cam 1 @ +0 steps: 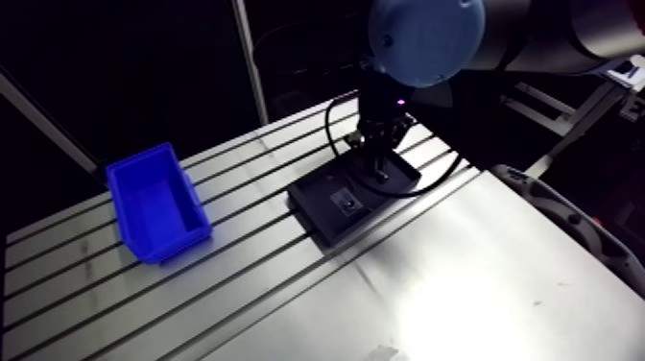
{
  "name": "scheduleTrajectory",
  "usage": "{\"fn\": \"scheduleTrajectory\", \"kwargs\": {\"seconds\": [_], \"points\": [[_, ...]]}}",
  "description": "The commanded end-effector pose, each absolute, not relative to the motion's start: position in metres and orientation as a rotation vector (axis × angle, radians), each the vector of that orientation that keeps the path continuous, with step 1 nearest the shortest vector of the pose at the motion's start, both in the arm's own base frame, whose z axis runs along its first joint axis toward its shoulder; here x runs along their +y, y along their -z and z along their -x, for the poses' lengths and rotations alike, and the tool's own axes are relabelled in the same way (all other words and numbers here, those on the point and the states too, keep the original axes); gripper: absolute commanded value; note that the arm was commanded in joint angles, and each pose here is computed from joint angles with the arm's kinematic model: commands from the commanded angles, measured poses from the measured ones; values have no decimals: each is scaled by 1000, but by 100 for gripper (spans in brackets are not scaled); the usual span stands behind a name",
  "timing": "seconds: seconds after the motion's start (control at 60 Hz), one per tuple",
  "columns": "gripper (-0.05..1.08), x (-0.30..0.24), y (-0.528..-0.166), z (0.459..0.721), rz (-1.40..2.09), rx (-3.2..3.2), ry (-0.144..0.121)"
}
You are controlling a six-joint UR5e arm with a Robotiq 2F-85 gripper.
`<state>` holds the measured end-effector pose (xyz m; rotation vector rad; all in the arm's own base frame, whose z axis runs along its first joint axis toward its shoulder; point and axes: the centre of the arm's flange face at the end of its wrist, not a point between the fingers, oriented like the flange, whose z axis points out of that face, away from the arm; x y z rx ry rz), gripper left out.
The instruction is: Pick up the M10 bolt from the tray and put it into the blue bin.
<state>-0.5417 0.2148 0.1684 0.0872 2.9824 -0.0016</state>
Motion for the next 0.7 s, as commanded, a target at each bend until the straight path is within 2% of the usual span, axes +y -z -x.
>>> {"fn": "scheduleTrajectory", "kwargs": {"seconds": [0.017, 0.233, 0.5, 0.7], "points": [[75, 215, -169, 542, -84, 2983, 1], [81, 215, -169, 542, -80, 2984, 0], [99, 214, -171, 542, -76, 2988, 6], [106, 213, -183, 542, -70, 2992, 5]]}}
